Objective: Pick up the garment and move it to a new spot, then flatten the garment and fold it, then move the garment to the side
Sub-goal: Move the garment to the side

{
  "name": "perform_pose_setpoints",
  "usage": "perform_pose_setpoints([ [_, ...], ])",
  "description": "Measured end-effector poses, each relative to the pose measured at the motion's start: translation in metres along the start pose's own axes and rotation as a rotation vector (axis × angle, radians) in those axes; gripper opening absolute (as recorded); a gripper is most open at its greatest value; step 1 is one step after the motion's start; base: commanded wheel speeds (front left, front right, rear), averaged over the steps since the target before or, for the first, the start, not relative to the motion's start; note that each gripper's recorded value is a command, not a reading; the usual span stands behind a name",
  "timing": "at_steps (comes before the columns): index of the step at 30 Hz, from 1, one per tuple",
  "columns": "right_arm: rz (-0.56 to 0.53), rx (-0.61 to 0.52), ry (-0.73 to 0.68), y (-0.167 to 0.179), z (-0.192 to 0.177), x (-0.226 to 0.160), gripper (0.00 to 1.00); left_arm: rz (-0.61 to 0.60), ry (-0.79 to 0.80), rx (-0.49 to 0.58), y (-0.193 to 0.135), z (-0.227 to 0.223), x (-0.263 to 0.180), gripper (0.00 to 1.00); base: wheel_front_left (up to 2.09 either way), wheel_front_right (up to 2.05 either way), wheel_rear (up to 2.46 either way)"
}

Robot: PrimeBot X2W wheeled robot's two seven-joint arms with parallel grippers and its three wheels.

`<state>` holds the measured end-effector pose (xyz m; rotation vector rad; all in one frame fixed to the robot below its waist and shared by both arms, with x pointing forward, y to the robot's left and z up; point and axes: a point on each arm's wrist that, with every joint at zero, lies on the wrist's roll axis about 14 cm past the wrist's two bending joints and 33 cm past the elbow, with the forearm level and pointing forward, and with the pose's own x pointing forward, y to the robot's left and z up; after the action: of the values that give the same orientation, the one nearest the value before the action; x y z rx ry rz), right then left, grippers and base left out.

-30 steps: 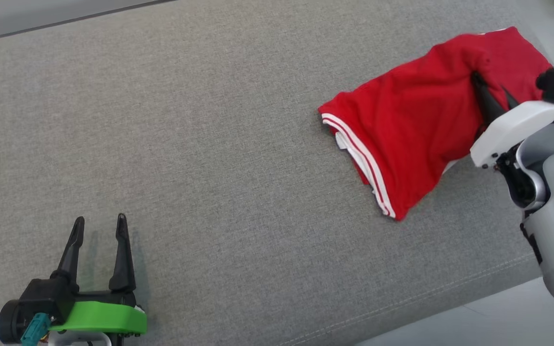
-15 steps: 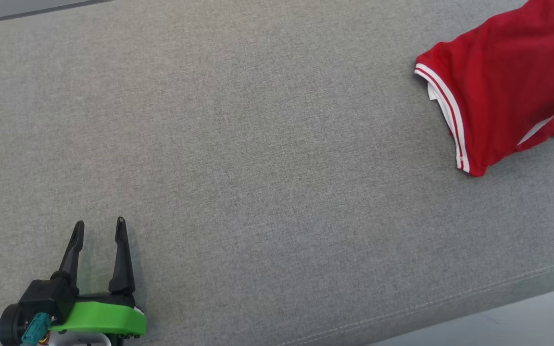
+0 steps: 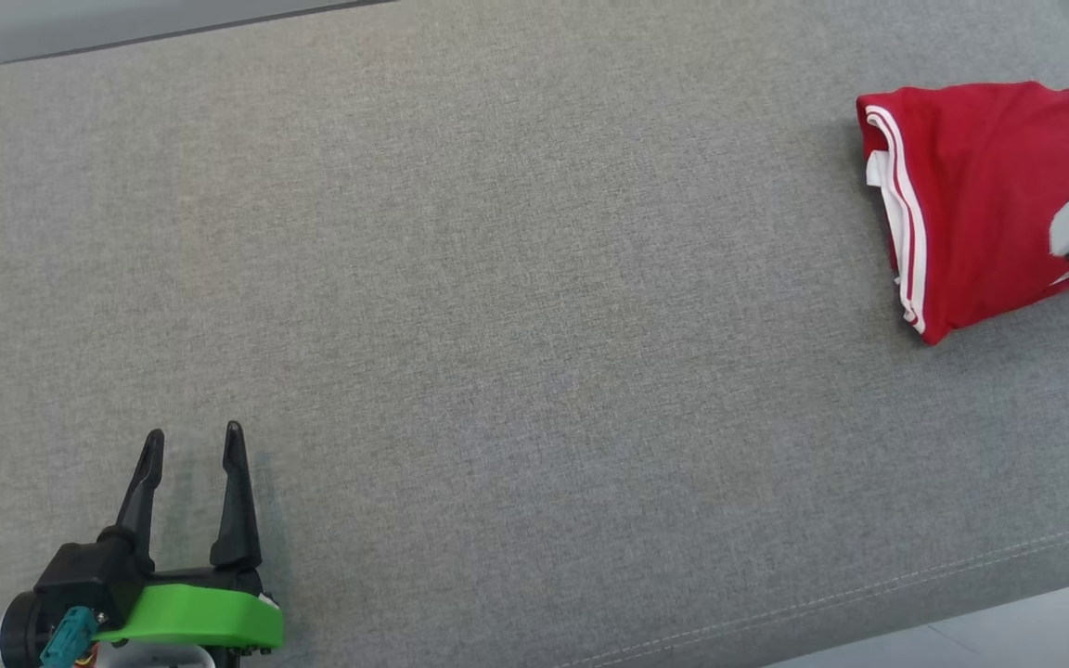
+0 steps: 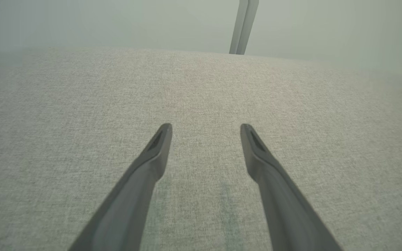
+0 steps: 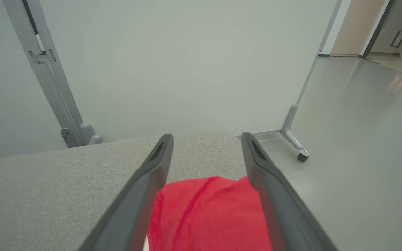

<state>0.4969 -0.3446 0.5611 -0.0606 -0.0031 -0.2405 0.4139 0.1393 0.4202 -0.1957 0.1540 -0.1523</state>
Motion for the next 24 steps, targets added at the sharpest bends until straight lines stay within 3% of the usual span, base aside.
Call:
perform_pose_setpoints([
  [3,0.026,0.083,-0.071,0.014,0.002,-0.014,1.00,0.013,-0.028,-0.002,0.003,0.010,-0.004,1.00,0.00,0.00,0.00],
  [5,0.047,0.063,-0.095,0.020,-0.002,-0.028,1.00,0.027,-0.059,0.001,0.007,0.020,-0.005,1.00,0.00,0.00,0.00],
  [8,0.094,0.051,-0.081,0.037,-0.021,-0.051,1.00,0.043,-0.100,0.008,0.010,0.035,-0.011,1.00,0.00,0.00,0.00],
  [16,0.173,0.143,-0.080,0.080,-0.037,-0.089,1.00,0.105,-0.146,0.000,0.021,0.051,-0.036,1.00,0.00,0.00,0.00],
  [24,0.275,0.068,-0.073,0.121,-0.043,-0.128,1.00,0.180,-0.177,-0.007,0.039,0.060,-0.066,1.00,0.00,0.00,0.00],
])
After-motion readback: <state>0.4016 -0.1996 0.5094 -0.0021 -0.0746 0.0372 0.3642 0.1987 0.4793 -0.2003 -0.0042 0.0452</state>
